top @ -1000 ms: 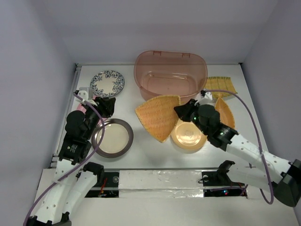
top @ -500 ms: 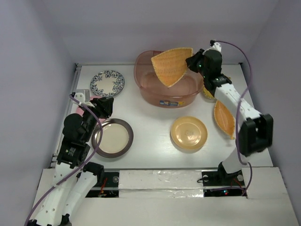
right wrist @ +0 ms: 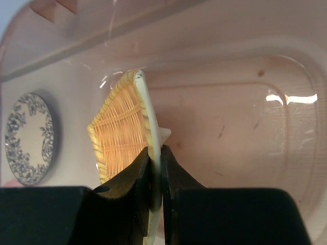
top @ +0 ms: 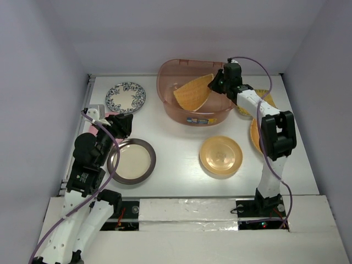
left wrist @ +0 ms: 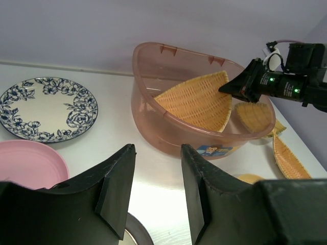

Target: Place the plates into the plastic bin on the countertop

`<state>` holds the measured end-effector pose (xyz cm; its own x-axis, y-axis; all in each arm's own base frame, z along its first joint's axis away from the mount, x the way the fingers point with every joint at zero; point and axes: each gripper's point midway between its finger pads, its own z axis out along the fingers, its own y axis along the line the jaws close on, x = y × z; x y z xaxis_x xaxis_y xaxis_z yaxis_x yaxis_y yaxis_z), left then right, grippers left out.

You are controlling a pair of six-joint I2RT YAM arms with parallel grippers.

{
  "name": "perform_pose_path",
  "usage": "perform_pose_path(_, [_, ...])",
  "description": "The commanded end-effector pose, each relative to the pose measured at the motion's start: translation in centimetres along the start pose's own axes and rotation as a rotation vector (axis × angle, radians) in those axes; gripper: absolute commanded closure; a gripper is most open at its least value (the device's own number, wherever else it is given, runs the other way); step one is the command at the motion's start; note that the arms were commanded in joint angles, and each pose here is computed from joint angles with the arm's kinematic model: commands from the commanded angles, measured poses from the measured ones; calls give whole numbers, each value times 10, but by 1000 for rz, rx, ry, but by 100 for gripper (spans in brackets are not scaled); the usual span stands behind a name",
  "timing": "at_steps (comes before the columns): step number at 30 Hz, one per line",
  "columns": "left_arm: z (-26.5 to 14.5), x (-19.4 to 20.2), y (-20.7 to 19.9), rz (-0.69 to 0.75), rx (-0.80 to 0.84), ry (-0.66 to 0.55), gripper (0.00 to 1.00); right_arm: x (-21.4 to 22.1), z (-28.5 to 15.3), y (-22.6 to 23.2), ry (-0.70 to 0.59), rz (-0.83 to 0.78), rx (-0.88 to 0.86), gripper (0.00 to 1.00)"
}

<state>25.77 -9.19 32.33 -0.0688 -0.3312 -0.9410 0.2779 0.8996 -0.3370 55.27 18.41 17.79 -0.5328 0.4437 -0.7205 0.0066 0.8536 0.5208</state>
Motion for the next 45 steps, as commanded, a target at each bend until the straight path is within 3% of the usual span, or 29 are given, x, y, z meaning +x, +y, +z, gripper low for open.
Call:
perform_pose_path(1, [0, -7, -6, 1, 25, -31, 62, -23, 1, 25, -41, -1, -81, 97])
perform_pose_path(8, [-1, -8, -6, -1, 27, -35, 62, -11, 7, 6, -10, -24, -5, 69])
perform_pose_path(12, [-1, -9, -7, -1, 29, -37, 62, -20, -4, 6, -35, -39, 16, 47])
perform_pose_path(15, [-2, -8, -6, -1, 29, -37, 62, -38, -20, 12, -92, -50, 17, 38])
perform_pose_path(21, [-2, -9, -5, -1, 23, -39, 62, -70, -70, 45, -200, -86, -44, 36])
perform_pose_path(23, [-2, -9, -5, -1, 22, -40, 63, -72, -96, 71, -227, -105, -101, 43])
perform_pose_path(24, [-2, -10, -4, -1, 15, -42, 64, -57, -100, 72, -204, -119, -111, 65])
perform_pose_path(26, [-2, -10, -3, -3, 9, -44, 75, -33, -118, 101, -190, -149, -191, 97])
perform_pose_path(28, [-2, -12, -1, -5, -4, -49, 87, 5, -138, 117, -144, -179, -258, 100])
perform_pose_path(29, [-2, -12, -2, -5, -2, -50, 100, 38, -149, 139, -92, -202, -316, 100])
perform_pose_path(36, [-3, -14, 9, -10, -62, -57, 100, 184, -194, 172, 137, -85, -483, 100])
perform_pose_path(37, [-4, -14, 8, -12, -61, -58, 100, 202, -201, 183, 157, -80, -515, 100])
perform_pose_path(39, [-4, -14, 8, -12, -56, -58, 100, 235, -197, 179, 221, -54, -505, 88])
perform_pose_path(41, [-6, -15, 6, -10, -48, -63, 94, 265, -193, 185, 266, -39, -522, 73])
perform_pose_path(42, [-6, -15, 5, -10, -41, -64, 91, 279, -192, 184, 307, -16, -523, 55])
perform_pose_path(45, [-8, -16, 3, -12, -31, -69, 81, 313, -181, 185, 390, 40, -537, 42])
